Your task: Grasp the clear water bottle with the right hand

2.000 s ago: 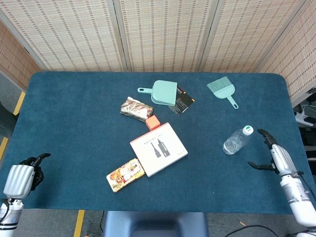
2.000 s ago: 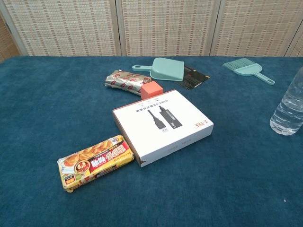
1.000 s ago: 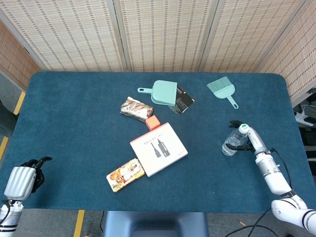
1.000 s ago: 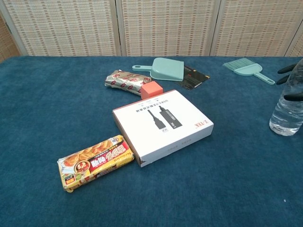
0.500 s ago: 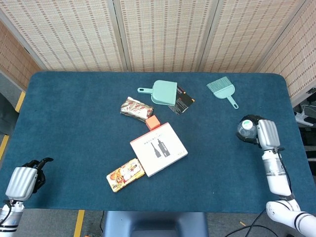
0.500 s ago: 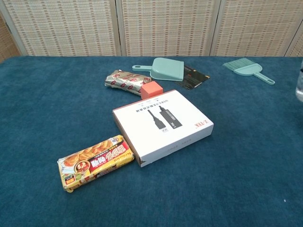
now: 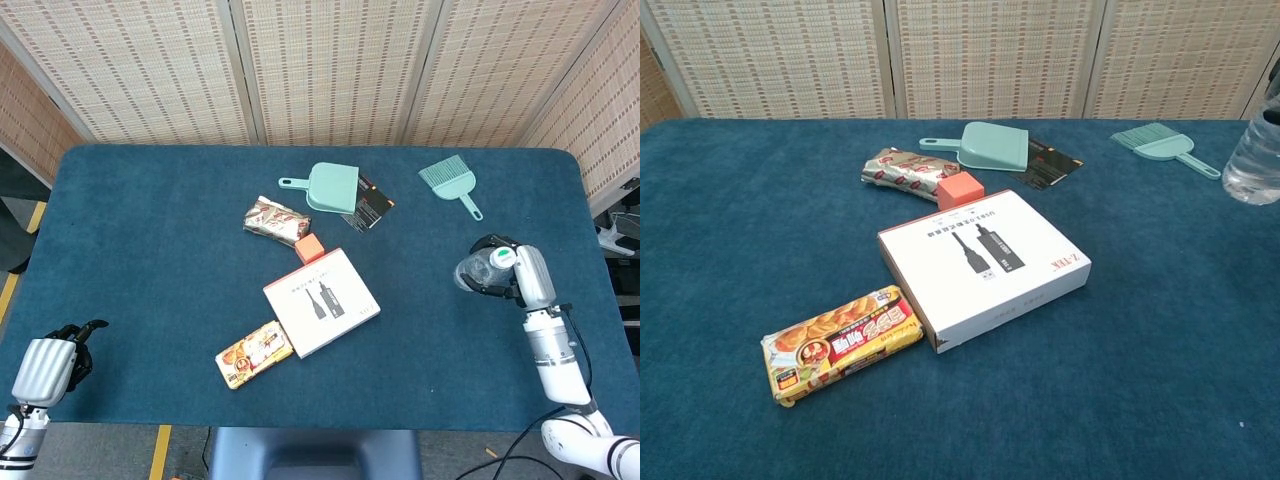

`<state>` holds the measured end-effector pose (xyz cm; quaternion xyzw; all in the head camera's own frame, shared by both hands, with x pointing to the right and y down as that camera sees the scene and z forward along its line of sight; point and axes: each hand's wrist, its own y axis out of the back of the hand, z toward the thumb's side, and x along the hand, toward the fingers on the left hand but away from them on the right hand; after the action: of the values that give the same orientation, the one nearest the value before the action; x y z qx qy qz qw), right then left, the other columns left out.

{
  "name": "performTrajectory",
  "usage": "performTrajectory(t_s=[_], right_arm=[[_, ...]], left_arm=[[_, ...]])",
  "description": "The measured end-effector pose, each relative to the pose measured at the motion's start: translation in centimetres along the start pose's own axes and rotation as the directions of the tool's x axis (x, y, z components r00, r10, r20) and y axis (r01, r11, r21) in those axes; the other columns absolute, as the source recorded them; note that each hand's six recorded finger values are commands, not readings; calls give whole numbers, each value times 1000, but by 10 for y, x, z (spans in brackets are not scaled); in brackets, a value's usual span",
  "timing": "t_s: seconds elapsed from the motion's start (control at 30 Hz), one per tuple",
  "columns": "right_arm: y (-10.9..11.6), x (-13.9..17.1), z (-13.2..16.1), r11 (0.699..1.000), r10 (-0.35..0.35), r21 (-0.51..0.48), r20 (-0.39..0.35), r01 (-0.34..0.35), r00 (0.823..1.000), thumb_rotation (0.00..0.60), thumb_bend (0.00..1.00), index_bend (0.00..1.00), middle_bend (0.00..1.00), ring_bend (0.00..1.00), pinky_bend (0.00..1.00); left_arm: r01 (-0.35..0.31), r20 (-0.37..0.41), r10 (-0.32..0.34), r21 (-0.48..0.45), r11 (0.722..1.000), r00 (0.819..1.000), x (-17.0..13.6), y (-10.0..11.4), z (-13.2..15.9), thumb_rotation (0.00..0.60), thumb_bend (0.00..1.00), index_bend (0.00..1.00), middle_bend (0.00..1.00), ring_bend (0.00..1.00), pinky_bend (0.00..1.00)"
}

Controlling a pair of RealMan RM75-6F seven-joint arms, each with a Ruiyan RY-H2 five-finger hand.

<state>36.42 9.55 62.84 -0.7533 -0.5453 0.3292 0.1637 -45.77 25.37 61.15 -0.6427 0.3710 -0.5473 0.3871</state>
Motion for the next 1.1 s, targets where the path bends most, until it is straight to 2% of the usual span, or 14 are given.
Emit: performTrajectory(t_s=[0.1,0.23,0.33,0.43,0.53,0.6,0.7,0.77,0.83,0.9,0.93,1.0,1.03,1.1], right_arm=[[-4,0,1,957,88,-280,38,-74,995,600,316,737,632,577,742],[-6,2,-1,814,194,-571,92,-108,977,600,317,737,632,577,744],[-4,3,-5,732,211,-677,114,-80,971,600,316,737,632,577,745],[-1,2,-8,695,195,-718,129,-44,972,600,317,737,632,578,745],[1,2,-11,712,167,-702,138,-23,976,600,317,737,633,582,749],[2,1,-13,760,142,-649,143,-15,979,600,317,737,633,582,752],[4,1,-16,868,103,-496,148,-16,984,600,317,737,633,582,757],[5,0,-18,948,71,-318,143,-22,987,600,317,737,633,582,757],[6,0,-19,996,36,-90,133,-24,990,600,317,737,633,582,757],[6,0,-20,993,3,120,122,-18,993,600,317,737,633,582,757],[7,0,-21,967,-19,253,112,-10,993,600,317,737,633,582,757],[6,1,-22,905,-51,425,96,5,994,600,317,737,633,582,757],[6,1,-22,857,-69,515,87,14,994,600,317,737,633,582,757],[5,2,-22,788,-85,615,79,19,993,600,317,737,633,582,757]], left_arm=[[3,0,-3,1,1000,1000,0,-1,0,600,472,306,465,424,604],[8,1,-8,2,1000,1000,0,-2,0,600,472,306,465,424,604],[8,1,-8,3,1000,1000,0,-2,0,600,473,306,465,424,603],[7,0,-7,2,1000,1000,0,-2,0,600,473,305,465,424,604],[5,-1,-5,3,1000,1000,0,-1,0,600,472,306,465,424,604],[5,-2,-5,3,1000,1000,0,-1,0,600,472,307,465,423,604],[5,-1,-5,4,1000,1000,0,-1,0,600,472,310,465,424,604],[4,1,-4,6,1000,1000,0,-1,0,600,472,310,465,424,604],[3,2,-3,7,1000,1000,0,-1,0,600,473,310,465,424,604],[4,0,-4,6,1000,1000,0,-1,0,600,473,310,465,424,604],[4,-1,-4,5,1000,1000,0,-1,0,600,473,310,465,424,604],[5,-2,-5,5,1000,1000,0,-1,0,600,474,310,465,424,604],[5,-2,-5,5,1000,1000,0,-1,0,600,474,310,465,424,604],[5,-1,-5,5,1000,1000,0,-1,0,600,473,310,465,424,604]])
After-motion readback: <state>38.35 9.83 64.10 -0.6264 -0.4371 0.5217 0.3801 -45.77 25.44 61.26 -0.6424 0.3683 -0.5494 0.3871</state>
